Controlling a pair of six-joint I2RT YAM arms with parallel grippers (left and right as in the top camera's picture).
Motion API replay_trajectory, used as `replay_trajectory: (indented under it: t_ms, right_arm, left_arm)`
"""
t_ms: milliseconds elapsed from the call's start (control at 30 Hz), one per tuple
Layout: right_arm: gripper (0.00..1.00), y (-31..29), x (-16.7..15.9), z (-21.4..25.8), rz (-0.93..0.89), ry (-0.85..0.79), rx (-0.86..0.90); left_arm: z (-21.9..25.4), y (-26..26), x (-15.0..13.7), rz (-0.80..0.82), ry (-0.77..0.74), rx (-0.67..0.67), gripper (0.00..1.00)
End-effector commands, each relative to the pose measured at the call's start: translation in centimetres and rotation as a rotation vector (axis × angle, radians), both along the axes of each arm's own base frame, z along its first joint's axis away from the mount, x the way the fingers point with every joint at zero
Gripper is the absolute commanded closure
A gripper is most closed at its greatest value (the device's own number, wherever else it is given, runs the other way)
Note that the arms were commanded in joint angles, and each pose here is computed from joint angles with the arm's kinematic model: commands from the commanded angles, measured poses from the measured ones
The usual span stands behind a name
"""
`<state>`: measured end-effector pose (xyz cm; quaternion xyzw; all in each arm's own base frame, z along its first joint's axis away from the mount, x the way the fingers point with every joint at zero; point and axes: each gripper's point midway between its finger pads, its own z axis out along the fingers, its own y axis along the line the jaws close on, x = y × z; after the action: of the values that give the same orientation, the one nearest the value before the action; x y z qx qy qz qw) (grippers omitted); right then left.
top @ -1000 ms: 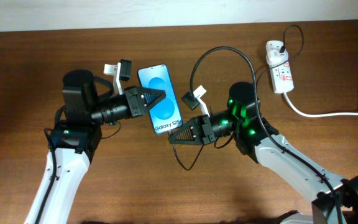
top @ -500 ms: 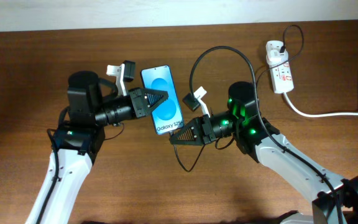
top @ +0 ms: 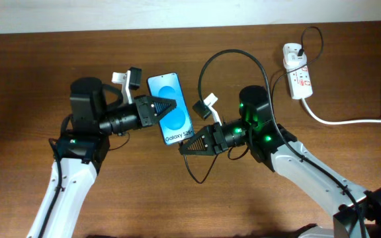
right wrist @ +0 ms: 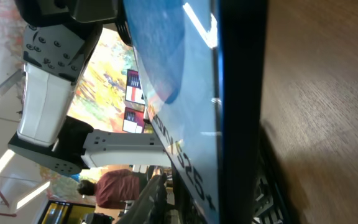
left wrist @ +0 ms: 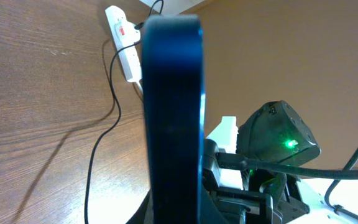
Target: Plug charger to phone and switch on socket
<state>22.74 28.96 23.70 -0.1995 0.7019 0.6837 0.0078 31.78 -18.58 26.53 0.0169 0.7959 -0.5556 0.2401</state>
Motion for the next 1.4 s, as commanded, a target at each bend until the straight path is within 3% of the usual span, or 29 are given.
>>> replay_trajectory:
  t_ms: [0, 167, 500, 767, 1000, 1233, 1367]
  right_arm:
    - [0.82, 0.0, 6.0, 5.5, -0.25, -0.266, 0.039]
    - [0.69, 0.0, 5.8, 5.5, -0.239, -0.26, 0.039]
    - [0.6, -0.2, 5.4, 3.5, -0.225, -0.234, -0.018]
    - [0.53, -0.5, 4.5, 1.3, -0.189, -0.274, -0.071]
    - [0.46, -0.8, 1.4, 2.4, -0.017, -0.385, 0.059]
    - [0.25, -1.3, -0.5, 3.5, 0.093, -0.472, 0.181]
    - [0.21, -1.3, -0.5, 3.5, 0.095, -0.521, 0.196]
  left_arm:
    - [-0.5, -2.8, -7.3, -0.367, 0.122, -0.17, 1.0]
    - [-0.4, -1.9, -6.6, -0.334, 0.13, -0.179, 1.0]
    - [2.3, 0.4, -4.0, -0.266, 0.026, -0.221, 1.0]
    - [4.2, 0.3, -5.4, -0.389, -0.084, -0.249, 1.0]
    - [5.3, 0.3, -6.0, -0.469, -0.351, -0.215, 1.0]
    - [5.3, 0.3, -6.0, -0.494, -0.591, -0.169, 1.0]
    - [5.3, 0.3, -5.9, -0.496, -0.656, -0.154, 1.0]
